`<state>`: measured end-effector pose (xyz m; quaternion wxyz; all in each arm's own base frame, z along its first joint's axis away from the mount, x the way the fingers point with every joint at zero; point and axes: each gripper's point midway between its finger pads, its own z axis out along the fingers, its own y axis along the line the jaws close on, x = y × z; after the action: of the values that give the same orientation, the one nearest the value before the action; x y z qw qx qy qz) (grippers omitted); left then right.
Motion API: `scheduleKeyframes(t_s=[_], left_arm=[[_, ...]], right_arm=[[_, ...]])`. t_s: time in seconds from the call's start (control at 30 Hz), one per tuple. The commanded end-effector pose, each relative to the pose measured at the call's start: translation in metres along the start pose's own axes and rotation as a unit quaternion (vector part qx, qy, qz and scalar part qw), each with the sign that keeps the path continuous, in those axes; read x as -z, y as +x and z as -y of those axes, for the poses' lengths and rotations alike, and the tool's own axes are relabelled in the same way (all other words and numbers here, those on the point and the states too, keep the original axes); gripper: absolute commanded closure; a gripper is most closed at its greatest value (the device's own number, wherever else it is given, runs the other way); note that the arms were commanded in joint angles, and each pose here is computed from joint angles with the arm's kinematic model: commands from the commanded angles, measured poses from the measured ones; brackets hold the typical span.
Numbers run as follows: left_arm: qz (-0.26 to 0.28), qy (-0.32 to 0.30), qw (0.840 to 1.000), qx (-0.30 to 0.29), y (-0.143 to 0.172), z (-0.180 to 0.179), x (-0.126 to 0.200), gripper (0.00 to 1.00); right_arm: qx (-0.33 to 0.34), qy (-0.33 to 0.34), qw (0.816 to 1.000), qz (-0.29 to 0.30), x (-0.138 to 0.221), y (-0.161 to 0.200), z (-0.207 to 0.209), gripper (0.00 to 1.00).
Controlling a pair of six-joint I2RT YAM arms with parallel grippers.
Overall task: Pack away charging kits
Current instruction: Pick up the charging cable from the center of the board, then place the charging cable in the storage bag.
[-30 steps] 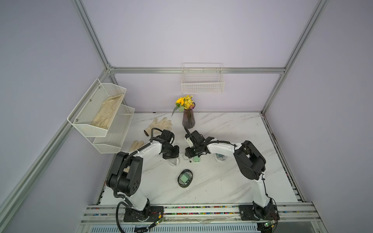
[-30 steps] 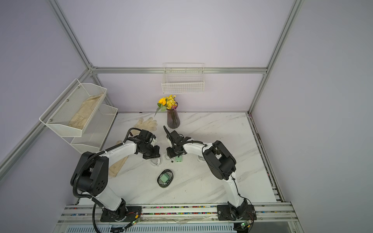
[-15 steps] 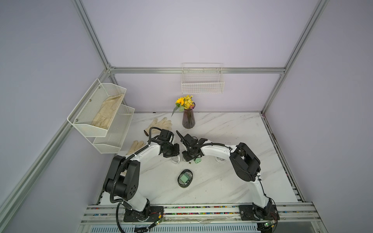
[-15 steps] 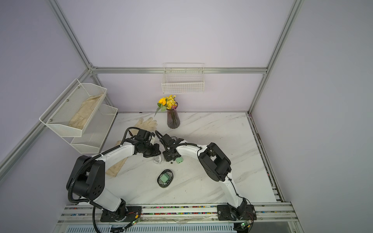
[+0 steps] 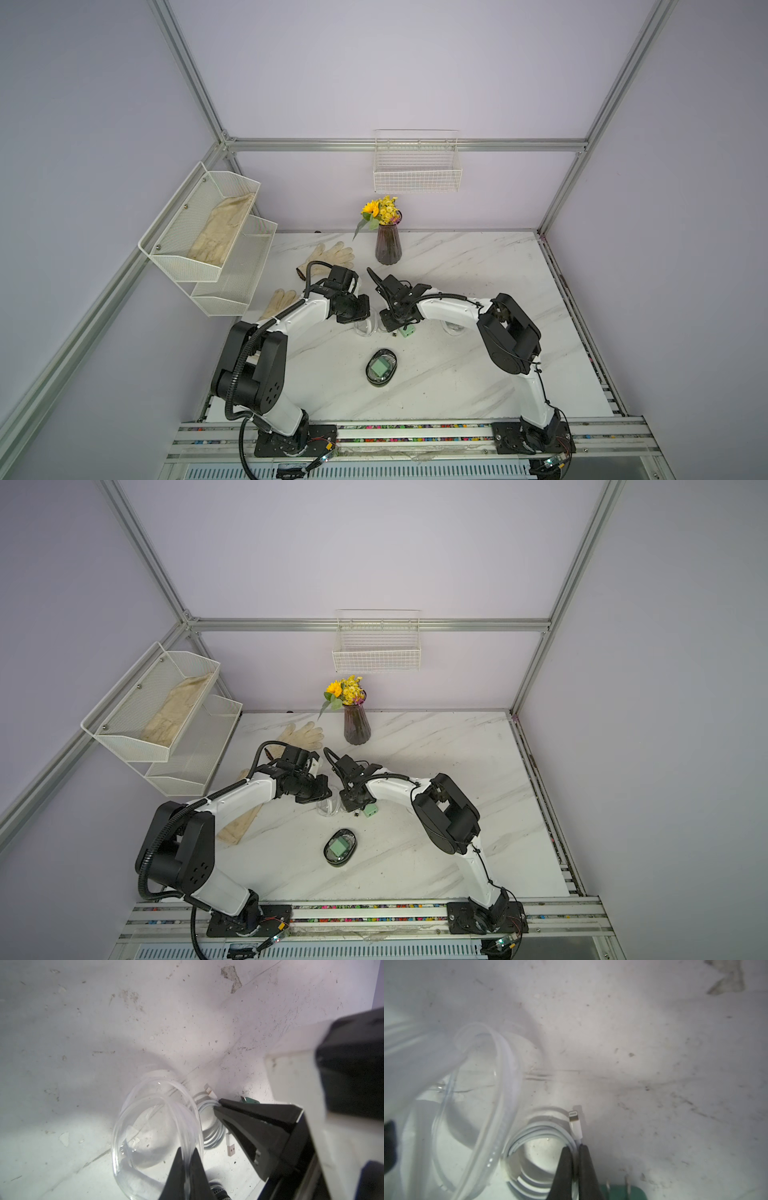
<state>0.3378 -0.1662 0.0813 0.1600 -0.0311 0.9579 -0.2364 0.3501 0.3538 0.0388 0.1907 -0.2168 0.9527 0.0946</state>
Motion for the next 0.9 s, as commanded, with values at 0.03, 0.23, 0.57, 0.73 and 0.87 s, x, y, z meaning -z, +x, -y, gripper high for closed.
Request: scheduleKeyframes(t_s=[0.03,0.23,0.57,0.73,0.87], left_arm=[[0.006,0.033,0.999,0.008,0.003,0.008,0.003,0.93],[0.005,0.041,0.999,0.016,0.001,0.011,0.001,0.92],[0.014,0.05,0.998,0.02,-0.004,0.016,-0.002,0.92],[0.008,0.06,0.998,0.018,-0.003,0.018,-0.004,0.92],[0.015,0.07,0.997,0.012,-0.001,0.022,0.001,0.9]], right_arm=[[-0.009,-0.007,0.999,0.04,0.038,-0.022,0.003,1.0],[-0.02,-0.026,0.998,0.061,0.053,-0.03,0.002,1.0],[-0.039,-0.113,0.992,0.043,0.037,-0.021,-0.027,1.0],[-0.035,-0.103,0.994,0.033,0.016,-0.018,-0.028,1.0],[-0.034,-0.066,0.997,0.01,-0.003,-0.004,-0.015,1.0]])
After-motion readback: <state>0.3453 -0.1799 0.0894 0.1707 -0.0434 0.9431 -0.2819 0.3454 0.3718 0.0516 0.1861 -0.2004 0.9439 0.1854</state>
